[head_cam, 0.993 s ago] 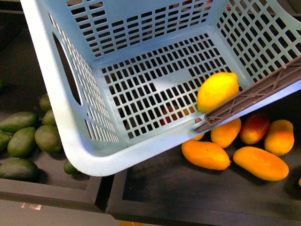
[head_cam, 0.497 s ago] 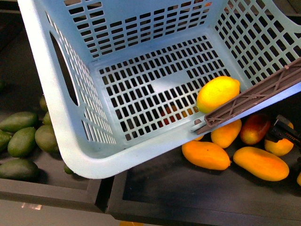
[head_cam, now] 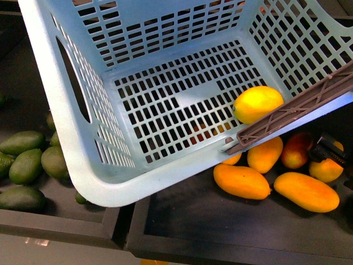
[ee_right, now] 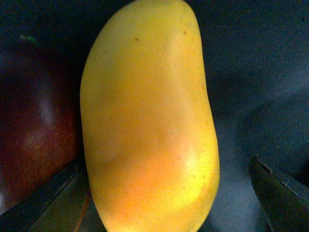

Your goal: Pick lemon and mango into basket

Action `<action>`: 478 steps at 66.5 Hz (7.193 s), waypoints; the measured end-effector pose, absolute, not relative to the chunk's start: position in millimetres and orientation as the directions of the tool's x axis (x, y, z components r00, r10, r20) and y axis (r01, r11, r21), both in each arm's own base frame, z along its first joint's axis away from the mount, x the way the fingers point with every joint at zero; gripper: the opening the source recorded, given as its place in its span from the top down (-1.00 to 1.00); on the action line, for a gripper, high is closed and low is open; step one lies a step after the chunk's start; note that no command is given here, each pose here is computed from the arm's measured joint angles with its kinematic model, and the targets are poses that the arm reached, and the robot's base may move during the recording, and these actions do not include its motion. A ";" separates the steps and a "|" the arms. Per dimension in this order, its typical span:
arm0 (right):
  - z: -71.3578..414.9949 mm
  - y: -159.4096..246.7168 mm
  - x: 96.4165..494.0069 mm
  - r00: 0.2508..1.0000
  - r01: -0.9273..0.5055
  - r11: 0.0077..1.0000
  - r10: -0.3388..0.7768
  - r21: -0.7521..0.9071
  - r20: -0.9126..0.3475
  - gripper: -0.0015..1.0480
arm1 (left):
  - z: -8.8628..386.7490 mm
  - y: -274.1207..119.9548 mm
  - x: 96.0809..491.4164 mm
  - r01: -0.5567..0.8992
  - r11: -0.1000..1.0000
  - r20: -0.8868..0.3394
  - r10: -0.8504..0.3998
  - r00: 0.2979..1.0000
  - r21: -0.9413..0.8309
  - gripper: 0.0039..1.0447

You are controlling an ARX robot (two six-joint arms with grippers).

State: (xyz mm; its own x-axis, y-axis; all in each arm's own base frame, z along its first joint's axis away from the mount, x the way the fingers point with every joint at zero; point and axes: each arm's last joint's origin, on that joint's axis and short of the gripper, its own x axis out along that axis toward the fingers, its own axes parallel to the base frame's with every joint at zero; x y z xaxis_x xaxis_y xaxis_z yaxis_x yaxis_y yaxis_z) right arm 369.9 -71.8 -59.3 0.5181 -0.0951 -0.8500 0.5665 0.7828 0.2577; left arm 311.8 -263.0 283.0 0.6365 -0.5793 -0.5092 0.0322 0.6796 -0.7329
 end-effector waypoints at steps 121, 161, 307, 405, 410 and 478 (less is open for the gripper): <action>251.9 59.7 284.4 0.955 0.047 0.940 0.057 0.338 -0.291 -0.14 | 283.0 -263.1 311.8 0.033 0.679 -0.509 -0.581 0.635 -0.734 0.74; 252.6 66.1 275.2 0.947 0.055 0.950 0.047 0.308 -0.317 -0.83 | 282.5 -263.1 311.8 0.033 0.680 -0.510 -0.581 0.634 -0.732 0.74; 171.8 0.3 108.4 1.000 -0.003 1.000 0.003 0.006 0.017 0.96 | 282.5 -263.2 311.7 0.033 0.681 -0.511 -0.579 0.636 -0.732 0.74; 169.0 0.2 96.8 1.000 0.000 1.000 0.000 0.004 0.013 -0.83 | 282.5 -263.3 311.6 0.030 0.682 -0.511 -0.576 0.639 -0.731 0.74; 168.9 0.3 96.8 1.000 -0.001 1.000 0.001 0.005 0.012 -0.83 | 282.3 -263.5 311.4 0.033 0.678 -0.511 -0.583 0.631 -0.734 0.74; 168.9 0.2 96.8 1.000 -0.006 1.000 0.006 0.003 0.012 -0.83 | 284.1 -255.6 320.1 -0.202 0.705 -0.562 -0.325 0.761 -0.680 0.74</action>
